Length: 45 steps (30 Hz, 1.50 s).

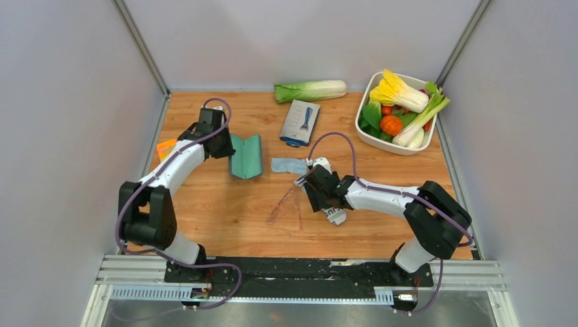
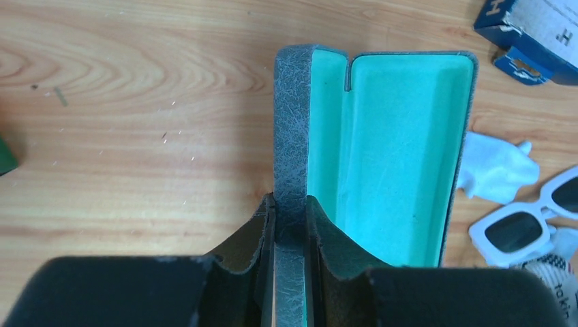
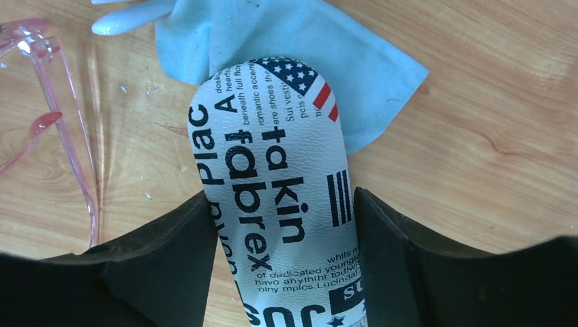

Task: Organize the sunglasses
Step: Move the sunglasses case at the center of the board, then place the sunglasses case at the center of the board.

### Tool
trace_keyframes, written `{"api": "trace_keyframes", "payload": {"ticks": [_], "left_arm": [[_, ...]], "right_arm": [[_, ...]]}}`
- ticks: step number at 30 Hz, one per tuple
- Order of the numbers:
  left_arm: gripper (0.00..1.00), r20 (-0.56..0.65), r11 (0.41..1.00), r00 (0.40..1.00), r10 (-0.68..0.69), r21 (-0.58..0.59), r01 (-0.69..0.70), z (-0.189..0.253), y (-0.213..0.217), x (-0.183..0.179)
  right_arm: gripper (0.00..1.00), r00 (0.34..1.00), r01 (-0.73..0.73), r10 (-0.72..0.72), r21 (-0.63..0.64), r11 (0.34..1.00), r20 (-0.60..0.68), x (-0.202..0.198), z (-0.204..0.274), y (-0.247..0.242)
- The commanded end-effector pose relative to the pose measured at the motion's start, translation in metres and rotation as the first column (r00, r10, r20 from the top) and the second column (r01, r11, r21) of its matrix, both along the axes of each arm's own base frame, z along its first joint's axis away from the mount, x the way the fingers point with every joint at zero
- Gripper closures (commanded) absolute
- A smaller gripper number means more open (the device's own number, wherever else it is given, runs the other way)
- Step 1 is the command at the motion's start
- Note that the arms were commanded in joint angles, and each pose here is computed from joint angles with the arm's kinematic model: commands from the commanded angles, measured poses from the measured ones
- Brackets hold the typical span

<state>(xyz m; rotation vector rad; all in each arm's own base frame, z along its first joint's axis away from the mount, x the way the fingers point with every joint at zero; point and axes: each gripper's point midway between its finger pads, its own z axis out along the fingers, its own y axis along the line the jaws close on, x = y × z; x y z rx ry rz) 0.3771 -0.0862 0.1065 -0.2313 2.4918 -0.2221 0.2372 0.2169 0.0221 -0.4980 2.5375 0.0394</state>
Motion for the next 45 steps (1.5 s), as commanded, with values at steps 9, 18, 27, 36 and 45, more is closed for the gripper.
{"api": "trace_keyframes", "payload": {"ticks": [9,18,27,36,45], "left_arm": [[0.82,0.06,0.999,0.998,-0.009,-0.048,0.012,0.019,0.004,-0.069],[0.82,0.055,0.998,0.998,0.008,-0.056,-0.005,0.005,0.005,-0.086],[0.82,0.111,0.997,0.99,0.083,-0.01,-0.082,0.0,0.021,-0.083],[0.82,0.135,0.996,0.987,0.086,-0.006,-0.086,-0.002,0.022,-0.081],[0.82,0.128,0.999,0.991,0.049,-0.02,-0.047,-0.004,0.016,-0.08]], "right_arm": [[0.35,0.928,0.362,-0.363,0.03,0.932,0.082,0.065,0.026,-0.086],[0.01,0.928,0.338,-0.354,0.133,0.932,0.116,0.081,0.069,-0.063],[0.0,0.963,0.222,-0.26,0.345,0.912,0.069,0.04,0.119,0.031],[0.0,0.902,0.399,-0.427,0.508,0.763,-0.067,0.011,0.111,0.091],[0.0,0.949,0.31,-0.309,0.406,0.86,-0.071,0.003,0.081,0.132]]}}
